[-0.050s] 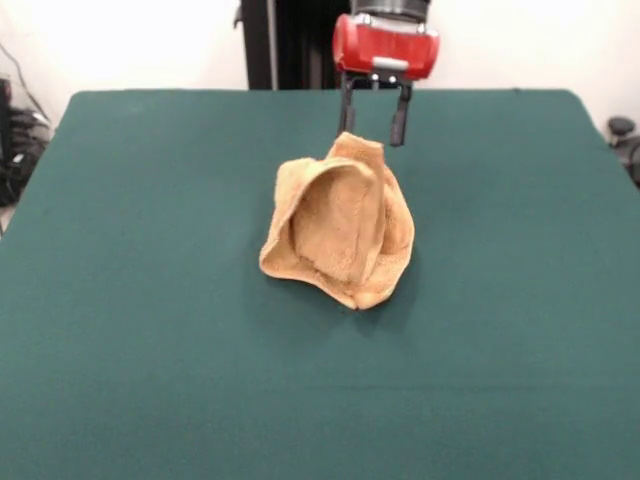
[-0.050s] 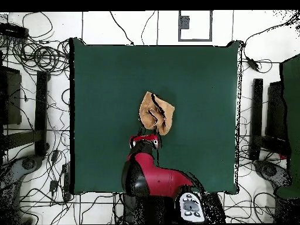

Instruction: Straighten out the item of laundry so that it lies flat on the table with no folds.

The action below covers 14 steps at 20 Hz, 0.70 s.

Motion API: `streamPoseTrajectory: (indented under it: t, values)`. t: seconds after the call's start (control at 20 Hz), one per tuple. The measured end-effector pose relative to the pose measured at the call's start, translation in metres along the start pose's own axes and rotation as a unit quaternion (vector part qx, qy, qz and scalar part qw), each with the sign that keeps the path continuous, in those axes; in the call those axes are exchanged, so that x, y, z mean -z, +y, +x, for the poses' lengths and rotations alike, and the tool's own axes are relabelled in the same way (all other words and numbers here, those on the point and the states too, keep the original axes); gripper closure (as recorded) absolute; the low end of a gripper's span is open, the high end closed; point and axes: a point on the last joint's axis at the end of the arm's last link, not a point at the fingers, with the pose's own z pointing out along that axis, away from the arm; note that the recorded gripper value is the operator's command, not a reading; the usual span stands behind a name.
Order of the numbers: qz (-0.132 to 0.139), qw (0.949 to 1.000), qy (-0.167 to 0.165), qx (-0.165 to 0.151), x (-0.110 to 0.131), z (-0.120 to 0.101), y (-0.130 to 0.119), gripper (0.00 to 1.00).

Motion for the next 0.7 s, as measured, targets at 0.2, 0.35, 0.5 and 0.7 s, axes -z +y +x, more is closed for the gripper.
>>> streamPoseTrajectory:
  t: [0.2,0.35,0.5,0.7]
  values:
    - [0.015,0.9997,-0.003,-0.02,0.0,-0.004,-0.027,0.0]
    - [0.026,0.9991,-0.002,-0.035,-0.001,-0.003,-0.046,0.0]
    - [0.03,0.9988,-0.001,-0.04,-0.002,-0.002,-0.053,0.0]
    - [0.033,0.9984,-0.001,-0.045,-0.003,0.0,-0.059,0.0]
